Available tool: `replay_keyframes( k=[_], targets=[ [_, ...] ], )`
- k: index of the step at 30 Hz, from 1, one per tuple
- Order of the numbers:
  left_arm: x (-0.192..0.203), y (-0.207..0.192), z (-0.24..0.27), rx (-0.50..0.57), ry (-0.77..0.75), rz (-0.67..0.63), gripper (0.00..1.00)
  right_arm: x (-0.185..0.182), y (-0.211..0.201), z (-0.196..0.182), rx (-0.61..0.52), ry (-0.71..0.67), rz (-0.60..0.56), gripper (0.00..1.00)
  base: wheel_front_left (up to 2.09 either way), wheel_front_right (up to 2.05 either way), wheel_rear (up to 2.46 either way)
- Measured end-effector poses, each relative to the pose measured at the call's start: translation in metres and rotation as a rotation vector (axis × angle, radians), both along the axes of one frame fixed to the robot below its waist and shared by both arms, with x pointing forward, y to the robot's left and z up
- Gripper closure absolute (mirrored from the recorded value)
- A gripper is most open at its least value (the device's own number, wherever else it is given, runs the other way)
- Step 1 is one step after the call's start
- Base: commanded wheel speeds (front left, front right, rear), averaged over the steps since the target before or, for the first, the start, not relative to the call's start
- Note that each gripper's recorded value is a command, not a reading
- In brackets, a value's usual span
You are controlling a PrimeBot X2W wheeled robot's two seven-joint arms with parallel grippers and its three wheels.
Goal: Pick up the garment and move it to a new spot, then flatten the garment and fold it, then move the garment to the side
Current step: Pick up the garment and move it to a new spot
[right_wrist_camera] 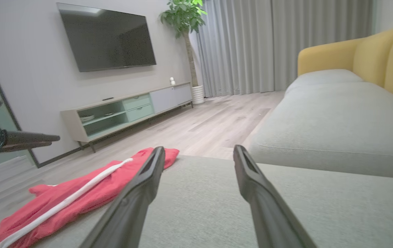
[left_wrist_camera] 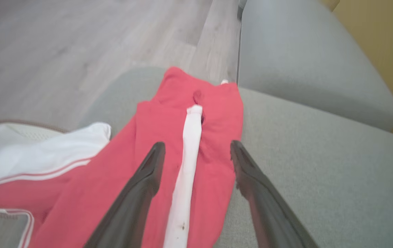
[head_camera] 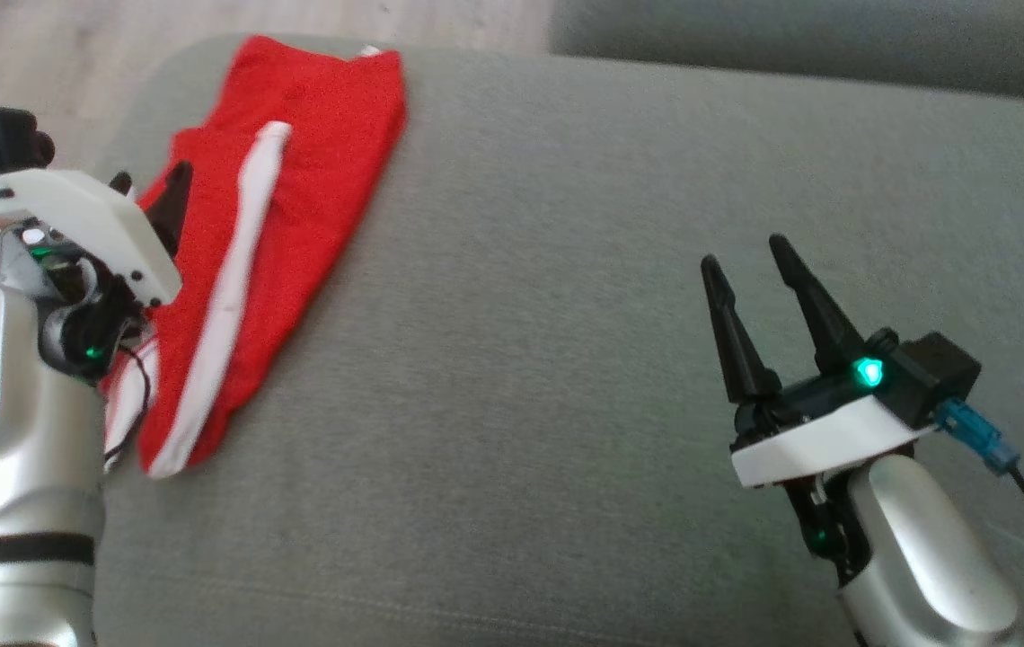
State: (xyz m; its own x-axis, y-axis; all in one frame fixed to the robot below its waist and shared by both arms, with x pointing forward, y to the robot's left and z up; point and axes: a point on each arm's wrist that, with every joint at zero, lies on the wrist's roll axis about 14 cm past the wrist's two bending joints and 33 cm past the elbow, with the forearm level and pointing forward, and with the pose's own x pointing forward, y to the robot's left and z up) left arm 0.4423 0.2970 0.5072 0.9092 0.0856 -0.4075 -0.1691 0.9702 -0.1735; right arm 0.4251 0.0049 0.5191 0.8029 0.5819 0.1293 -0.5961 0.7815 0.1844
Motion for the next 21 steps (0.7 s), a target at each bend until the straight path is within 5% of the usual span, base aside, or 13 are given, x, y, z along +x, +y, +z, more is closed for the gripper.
replay_keyframes(
  k=[8, 16, 17, 18, 19, 20, 21],
  targets=[
    [0.016, -0.054, -0.094, -0.06, 0.351, -0.162, 0.0, 0.017, -0.037, -0.018, -0.013, 0.039, -0.097, 0.0, 0.0, 0.0, 0.0],
    [0.003, -0.052, -0.153, -0.023, 0.61, -0.204, 0.0, 0.029, -0.065, -0.031, -0.026, 0.064, -0.173, 0.0, 0.0, 0.0, 0.0],
    [0.007, -0.052, -0.152, -0.023, 0.618, -0.204, 0.14, 0.029, -0.067, -0.033, -0.028, 0.07, -0.18, 0.0, 0.0, 0.0, 0.0],
    [0.012, -0.054, -0.151, -0.024, 0.618, -0.209, 0.14, 0.029, -0.07, -0.035, -0.029, 0.074, -0.185, 0.0, 0.0, 0.0, 0.0],
    [0.014, -0.054, -0.15, -0.014, 0.618, -0.215, 0.65, 0.029, -0.071, -0.035, -0.03, 0.075, -0.189, 0.0, 0.0, 0.0, 0.0],
    [0.015, -0.053, -0.149, -0.005, 0.609, -0.215, 1.0, 0.029, -0.071, -0.034, -0.029, 0.074, -0.191, 0.0, 0.0, 0.0, 0.0],
    [0.014, -0.052, -0.149, 0.0, 0.605, -0.215, 1.0, 0.029, -0.072, -0.033, -0.029, 0.071, -0.195, 0.0, 0.0, 0.0, 0.0]
  ],
)
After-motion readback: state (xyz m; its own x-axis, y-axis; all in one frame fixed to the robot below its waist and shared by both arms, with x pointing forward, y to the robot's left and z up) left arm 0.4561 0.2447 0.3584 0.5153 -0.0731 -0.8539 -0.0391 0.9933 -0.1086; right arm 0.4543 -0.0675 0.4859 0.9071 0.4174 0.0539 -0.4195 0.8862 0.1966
